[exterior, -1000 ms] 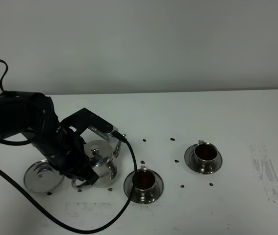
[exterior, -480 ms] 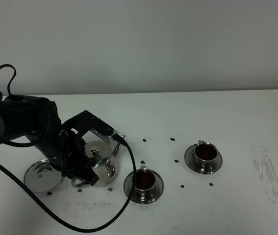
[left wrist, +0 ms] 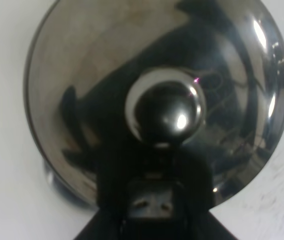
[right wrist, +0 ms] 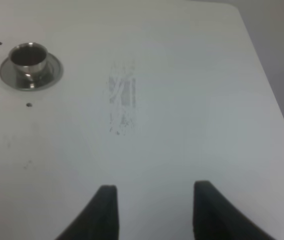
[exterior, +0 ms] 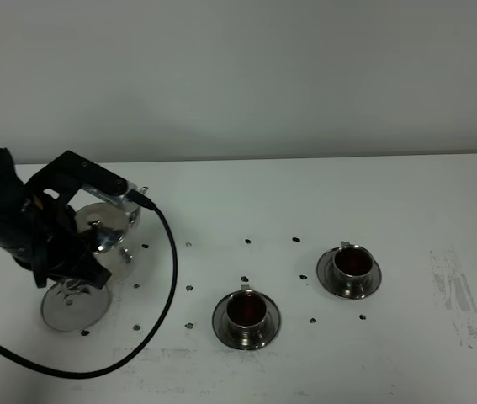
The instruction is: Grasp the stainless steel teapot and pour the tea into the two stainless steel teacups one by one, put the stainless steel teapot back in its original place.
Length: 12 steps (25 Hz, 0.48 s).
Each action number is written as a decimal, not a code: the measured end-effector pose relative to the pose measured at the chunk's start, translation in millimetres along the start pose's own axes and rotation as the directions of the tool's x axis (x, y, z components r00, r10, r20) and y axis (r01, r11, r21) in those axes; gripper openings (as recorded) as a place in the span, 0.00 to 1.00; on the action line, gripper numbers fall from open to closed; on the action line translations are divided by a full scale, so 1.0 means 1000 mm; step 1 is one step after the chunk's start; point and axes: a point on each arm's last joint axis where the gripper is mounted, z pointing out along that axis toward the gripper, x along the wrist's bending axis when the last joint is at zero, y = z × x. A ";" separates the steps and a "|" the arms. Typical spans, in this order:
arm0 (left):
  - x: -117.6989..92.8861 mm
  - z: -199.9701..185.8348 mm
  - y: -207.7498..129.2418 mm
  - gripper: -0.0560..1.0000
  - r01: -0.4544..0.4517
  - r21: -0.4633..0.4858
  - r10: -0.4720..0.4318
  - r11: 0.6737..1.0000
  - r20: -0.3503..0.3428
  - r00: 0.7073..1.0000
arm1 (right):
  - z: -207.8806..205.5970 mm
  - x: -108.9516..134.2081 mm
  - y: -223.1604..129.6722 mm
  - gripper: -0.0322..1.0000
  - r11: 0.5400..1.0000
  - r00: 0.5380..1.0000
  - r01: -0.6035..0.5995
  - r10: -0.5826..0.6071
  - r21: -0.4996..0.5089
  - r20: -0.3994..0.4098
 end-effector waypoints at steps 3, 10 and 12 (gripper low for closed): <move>0.011 -0.004 -0.015 0.24 0.058 0.026 -0.058 0.998 -0.012 0.998 | 0.000 0.000 0.000 0.36 1.000 1.000 0.000 0.000 0.000 0.000; 0.027 0.002 -0.032 0.24 0.164 0.041 -0.162 0.986 -0.037 0.986 | 0.000 0.000 0.000 0.36 1.000 1.000 0.000 0.000 0.000 0.000; 0.027 0.005 -0.037 0.24 0.176 0.043 -0.174 0.983 -0.040 0.984 | 0.000 0.000 0.000 0.36 1.000 1.000 0.000 0.000 0.000 0.000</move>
